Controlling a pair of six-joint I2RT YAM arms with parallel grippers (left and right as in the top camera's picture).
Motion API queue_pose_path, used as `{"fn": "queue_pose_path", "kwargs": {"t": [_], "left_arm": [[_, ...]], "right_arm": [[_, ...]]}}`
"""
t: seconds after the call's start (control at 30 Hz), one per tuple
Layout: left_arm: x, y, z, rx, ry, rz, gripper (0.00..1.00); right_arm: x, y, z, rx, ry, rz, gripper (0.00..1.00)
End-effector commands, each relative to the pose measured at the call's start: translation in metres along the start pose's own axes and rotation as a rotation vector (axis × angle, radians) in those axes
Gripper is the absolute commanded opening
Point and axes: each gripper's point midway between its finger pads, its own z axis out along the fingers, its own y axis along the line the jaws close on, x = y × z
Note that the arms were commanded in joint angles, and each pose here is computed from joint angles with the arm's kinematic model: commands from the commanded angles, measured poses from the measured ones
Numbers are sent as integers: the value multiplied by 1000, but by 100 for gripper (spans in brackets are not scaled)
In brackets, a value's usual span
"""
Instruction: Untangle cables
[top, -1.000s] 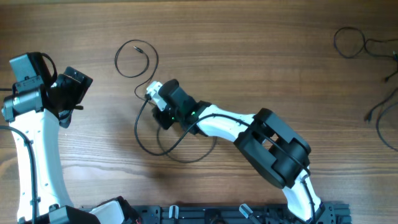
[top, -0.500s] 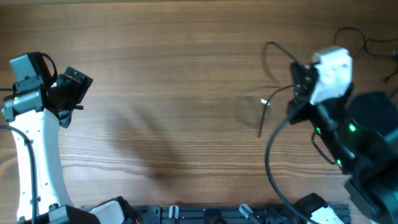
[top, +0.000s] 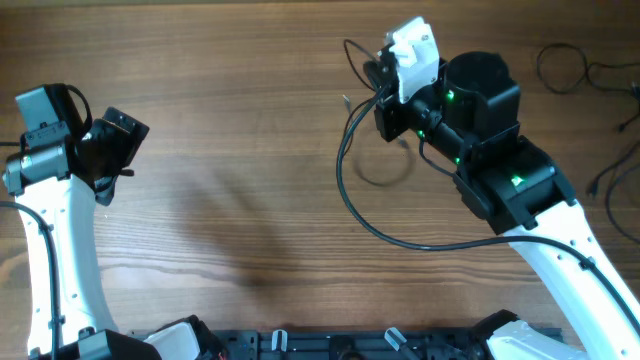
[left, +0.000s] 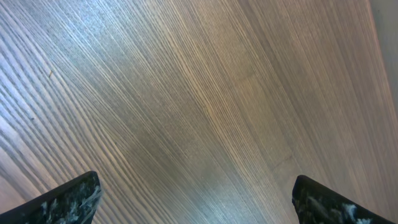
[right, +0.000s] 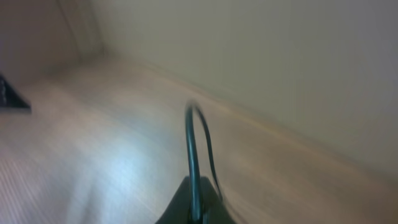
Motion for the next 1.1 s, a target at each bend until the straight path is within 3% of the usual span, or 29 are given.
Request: {"fn": "queue_pose_path", "kwargs": {"t": [0.0, 0.17, 0.2, 0.27, 0.33, 0.4, 0.47, 0.57, 0.73, 0.9, 1.0, 1.07], "left_arm": [[-4, 1, -1, -8, -17, -10, 100], [-4, 1, -1, -8, -17, -10, 100], [-4, 1, -1, -8, -17, -10, 100], [-4, 1, -1, -8, -17, -10, 100], [-4, 1, -1, -8, -17, -10, 100], [-4, 1, -1, -8, -17, -10, 100], [-4, 1, -1, -8, -17, -10, 100], [-4, 1, -1, -8, -17, -10, 100], [-4, 1, -1, -8, -17, -10, 100], [-4, 1, -1, -8, -17, -10, 100], [-4, 1, -1, -8, -17, -10, 100], [-4, 1, -1, -8, -17, -10, 100]], "right_arm": [[15, -1, -5, 10, 71, 24, 4], [40, -4, 8, 20, 166, 45, 4], [48, -11, 13, 65, 195, 91, 7], [72, -48, 25, 285, 257, 214, 22], [95, -73, 39, 406, 319, 218, 22], [116, -72, 59, 379, 378, 221, 23], [136, -64, 84, 320, 425, 229, 38], [169, -58, 110, 267, 508, 194, 100], [181, -54, 88, 293, 584, 285, 100], [190, -40, -14, 399, 749, 541, 100], [199, 15, -25, 95, 890, 593, 100], [200, 46, -14, -77, 884, 614, 100]]}}
